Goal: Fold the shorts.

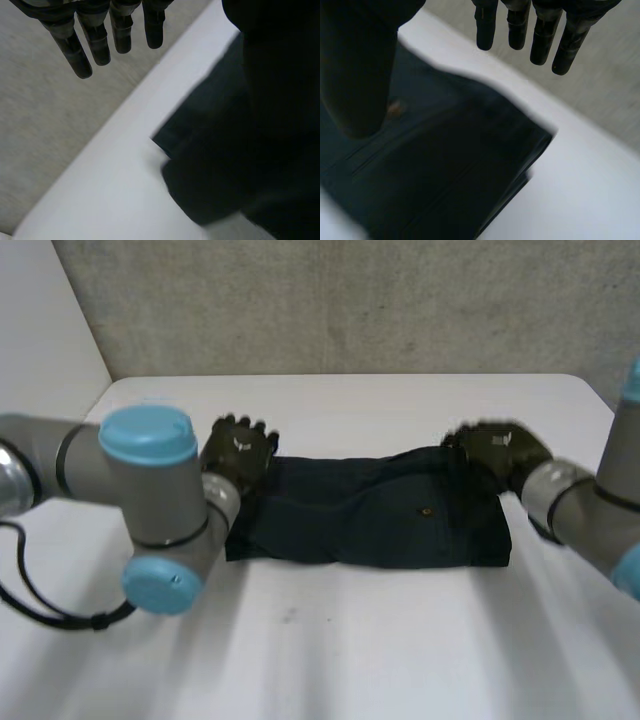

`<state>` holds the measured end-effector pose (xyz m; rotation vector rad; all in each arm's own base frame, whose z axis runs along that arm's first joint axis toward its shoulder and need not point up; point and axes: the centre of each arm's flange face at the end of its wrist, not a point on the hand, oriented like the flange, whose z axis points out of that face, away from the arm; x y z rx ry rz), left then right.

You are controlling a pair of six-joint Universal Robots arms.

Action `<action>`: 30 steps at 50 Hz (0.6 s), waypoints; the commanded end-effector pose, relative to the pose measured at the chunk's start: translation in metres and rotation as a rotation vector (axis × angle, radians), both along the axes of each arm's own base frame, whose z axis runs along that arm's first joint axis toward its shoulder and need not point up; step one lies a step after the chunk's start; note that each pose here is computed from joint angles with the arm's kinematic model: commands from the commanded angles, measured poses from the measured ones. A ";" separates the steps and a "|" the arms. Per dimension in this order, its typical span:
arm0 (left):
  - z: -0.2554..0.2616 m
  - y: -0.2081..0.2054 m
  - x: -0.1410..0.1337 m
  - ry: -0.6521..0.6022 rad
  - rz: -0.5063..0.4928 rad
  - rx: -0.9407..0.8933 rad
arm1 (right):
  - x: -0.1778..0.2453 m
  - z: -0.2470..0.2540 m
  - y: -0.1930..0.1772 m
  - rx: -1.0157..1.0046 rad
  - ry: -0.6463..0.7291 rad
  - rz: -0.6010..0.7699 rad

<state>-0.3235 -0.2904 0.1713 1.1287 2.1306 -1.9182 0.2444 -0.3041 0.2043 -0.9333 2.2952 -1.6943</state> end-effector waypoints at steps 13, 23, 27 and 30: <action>-0.043 -0.002 0.025 -0.034 0.032 0.056 | -0.016 -0.062 0.003 -0.005 0.001 0.008; -0.018 0.010 0.027 -0.006 0.023 0.017 | -0.021 -0.072 -0.007 -0.064 0.080 0.012; 0.000 0.011 0.029 0.017 0.025 -0.017 | -0.032 -0.070 -0.014 -0.078 0.098 -0.022; 0.017 0.014 0.032 0.037 0.028 -0.051 | -0.034 -0.067 -0.017 -0.085 0.103 -0.030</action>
